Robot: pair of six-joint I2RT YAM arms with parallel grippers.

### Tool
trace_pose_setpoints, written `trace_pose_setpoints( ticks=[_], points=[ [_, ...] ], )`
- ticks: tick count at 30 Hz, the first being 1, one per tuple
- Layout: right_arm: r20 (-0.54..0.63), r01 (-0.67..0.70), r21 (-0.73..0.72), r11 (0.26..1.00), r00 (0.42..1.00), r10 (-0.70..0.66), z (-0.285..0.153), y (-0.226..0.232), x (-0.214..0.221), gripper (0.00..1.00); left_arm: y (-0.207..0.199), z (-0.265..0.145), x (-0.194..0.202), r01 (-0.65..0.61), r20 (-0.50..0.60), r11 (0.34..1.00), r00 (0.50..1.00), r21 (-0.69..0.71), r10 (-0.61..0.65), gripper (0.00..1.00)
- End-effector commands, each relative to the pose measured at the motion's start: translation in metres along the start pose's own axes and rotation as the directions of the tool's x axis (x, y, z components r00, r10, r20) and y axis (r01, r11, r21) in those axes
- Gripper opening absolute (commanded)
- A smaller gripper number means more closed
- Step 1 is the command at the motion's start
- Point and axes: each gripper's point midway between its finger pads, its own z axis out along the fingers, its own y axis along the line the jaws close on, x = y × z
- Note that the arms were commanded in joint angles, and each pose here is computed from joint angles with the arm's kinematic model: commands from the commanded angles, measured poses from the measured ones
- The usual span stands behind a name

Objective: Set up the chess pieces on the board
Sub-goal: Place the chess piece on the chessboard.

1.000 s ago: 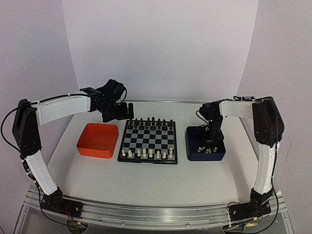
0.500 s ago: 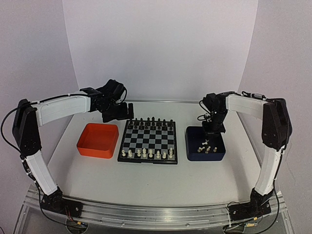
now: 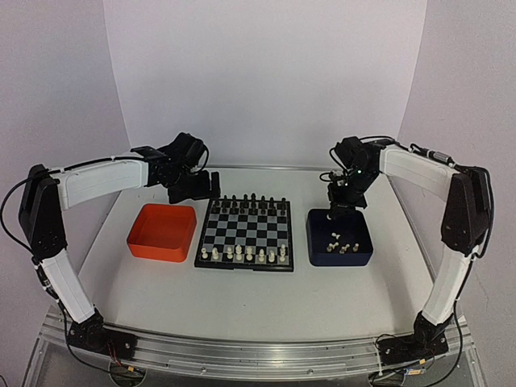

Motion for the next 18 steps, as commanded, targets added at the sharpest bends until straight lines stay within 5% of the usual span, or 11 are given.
trace_pose_setpoints(
  ticks=[1, 10, 18],
  points=[
    [0.041, 0.103, -0.126, 0.987, 0.994, -0.098, -0.023, 0.073, 0.002, 0.0, 0.0, -0.019, -0.014, 0.016, 0.059, 0.999, 0.998, 0.029, -0.017, 1.0],
    [-0.037, 0.183, -0.158, 0.97, 0.981, -0.191, 0.022, 0.15, 0.016, 0.0, 0.003, -0.021, -0.008, 0.014, 0.051, 0.999, 0.999, 0.034, -0.016, 1.0],
    [-0.092, 0.239, -0.076, 0.968, 0.965, -0.246, 0.055, 0.165, 0.026, 0.0, 0.006, -0.024, -0.005, -0.003, 0.051, 1.0, 0.999, 0.031, 0.001, 1.0]
  ],
)
